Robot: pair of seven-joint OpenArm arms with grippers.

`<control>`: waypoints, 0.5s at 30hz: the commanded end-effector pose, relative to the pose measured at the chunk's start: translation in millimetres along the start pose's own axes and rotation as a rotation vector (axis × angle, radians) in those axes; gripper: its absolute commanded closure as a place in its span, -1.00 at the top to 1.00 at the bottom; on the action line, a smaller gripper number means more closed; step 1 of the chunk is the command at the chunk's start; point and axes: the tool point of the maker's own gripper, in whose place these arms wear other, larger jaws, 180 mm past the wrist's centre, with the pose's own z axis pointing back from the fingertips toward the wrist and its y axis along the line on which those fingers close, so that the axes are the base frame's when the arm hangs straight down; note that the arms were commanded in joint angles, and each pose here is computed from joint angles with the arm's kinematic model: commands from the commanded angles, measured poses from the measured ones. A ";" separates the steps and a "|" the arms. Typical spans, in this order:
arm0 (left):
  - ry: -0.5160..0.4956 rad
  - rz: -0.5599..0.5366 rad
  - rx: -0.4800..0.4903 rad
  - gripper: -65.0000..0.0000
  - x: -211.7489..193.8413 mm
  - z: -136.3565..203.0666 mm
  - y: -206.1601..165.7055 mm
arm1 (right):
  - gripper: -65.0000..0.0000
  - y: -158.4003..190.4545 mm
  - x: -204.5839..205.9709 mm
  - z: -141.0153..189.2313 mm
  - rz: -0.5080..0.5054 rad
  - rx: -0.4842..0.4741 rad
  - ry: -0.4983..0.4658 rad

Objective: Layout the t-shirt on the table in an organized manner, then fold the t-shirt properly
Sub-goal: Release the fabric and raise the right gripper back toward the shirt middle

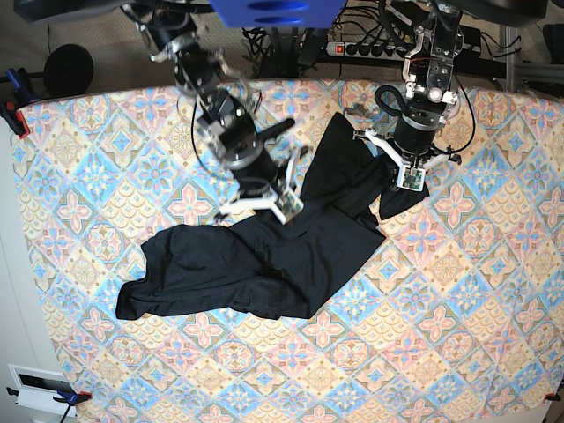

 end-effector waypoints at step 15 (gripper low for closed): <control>-0.027 0.000 0.004 -1.00 4.2 5.1 1.1 | -1.00 5.8 -30.7 -79.0 -0.124 0.098 0.124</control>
